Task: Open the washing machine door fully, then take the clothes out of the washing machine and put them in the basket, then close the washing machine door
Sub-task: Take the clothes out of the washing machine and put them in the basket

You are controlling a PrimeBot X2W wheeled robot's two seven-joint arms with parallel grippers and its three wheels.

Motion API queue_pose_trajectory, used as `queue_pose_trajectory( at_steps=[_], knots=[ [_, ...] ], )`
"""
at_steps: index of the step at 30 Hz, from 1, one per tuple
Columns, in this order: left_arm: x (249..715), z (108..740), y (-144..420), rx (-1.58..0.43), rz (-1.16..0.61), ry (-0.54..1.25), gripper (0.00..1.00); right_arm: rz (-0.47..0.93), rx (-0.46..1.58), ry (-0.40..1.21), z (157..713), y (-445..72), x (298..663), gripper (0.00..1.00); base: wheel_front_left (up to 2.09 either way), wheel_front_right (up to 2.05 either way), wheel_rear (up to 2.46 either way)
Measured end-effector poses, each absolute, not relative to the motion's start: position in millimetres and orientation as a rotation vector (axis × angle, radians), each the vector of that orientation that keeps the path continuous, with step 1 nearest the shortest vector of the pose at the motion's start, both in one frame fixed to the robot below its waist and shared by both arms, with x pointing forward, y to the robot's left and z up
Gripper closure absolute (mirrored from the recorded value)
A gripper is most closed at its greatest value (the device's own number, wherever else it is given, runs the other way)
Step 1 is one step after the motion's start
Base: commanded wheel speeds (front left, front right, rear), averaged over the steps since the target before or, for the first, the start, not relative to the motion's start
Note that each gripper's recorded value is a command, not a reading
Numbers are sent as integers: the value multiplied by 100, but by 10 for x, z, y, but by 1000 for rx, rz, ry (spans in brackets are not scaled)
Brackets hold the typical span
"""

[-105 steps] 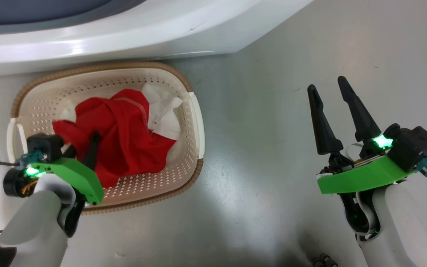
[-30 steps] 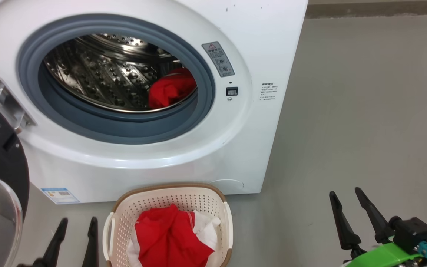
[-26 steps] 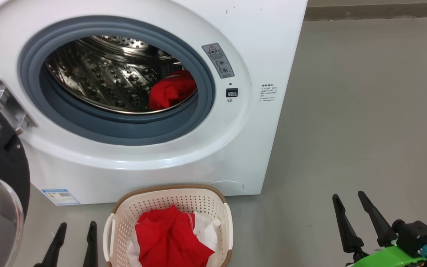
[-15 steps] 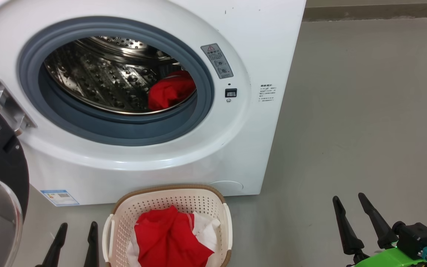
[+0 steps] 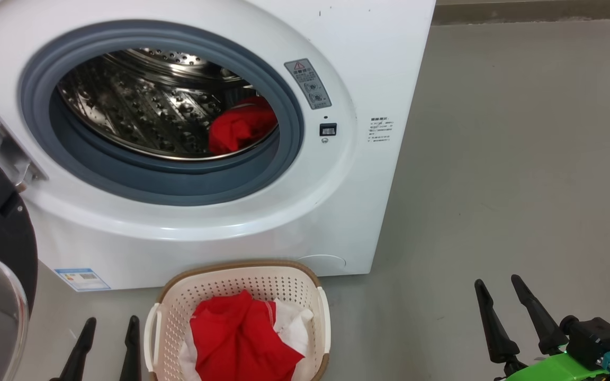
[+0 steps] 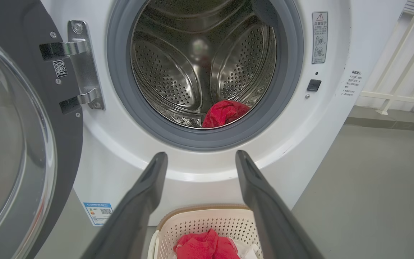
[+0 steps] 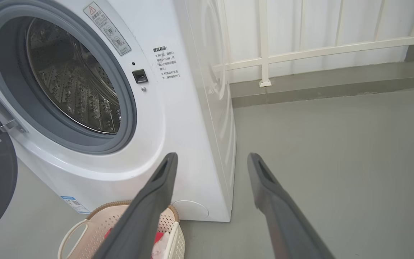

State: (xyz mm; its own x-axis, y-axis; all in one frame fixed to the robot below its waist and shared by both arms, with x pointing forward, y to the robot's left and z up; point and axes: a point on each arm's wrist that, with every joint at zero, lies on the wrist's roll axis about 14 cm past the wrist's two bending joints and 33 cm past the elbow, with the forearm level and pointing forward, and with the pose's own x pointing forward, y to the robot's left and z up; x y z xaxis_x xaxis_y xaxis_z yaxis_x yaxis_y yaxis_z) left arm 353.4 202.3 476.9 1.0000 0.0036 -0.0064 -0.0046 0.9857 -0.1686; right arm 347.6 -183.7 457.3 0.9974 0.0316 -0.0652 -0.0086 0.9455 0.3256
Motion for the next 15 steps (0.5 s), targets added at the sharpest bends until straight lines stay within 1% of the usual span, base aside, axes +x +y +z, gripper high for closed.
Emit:
queue_pose_trajectory(
  at_steps=[8,15],
  knots=[
    [3606,4655,1959,-196,-12,41,0,17,338,91,4503,-1816,3513,0,0,0,0],
    [4026,4730,1795,-210,-93,17,0,15,352,108,4433,-1763,3651,0,0,0,0]
  ],
)
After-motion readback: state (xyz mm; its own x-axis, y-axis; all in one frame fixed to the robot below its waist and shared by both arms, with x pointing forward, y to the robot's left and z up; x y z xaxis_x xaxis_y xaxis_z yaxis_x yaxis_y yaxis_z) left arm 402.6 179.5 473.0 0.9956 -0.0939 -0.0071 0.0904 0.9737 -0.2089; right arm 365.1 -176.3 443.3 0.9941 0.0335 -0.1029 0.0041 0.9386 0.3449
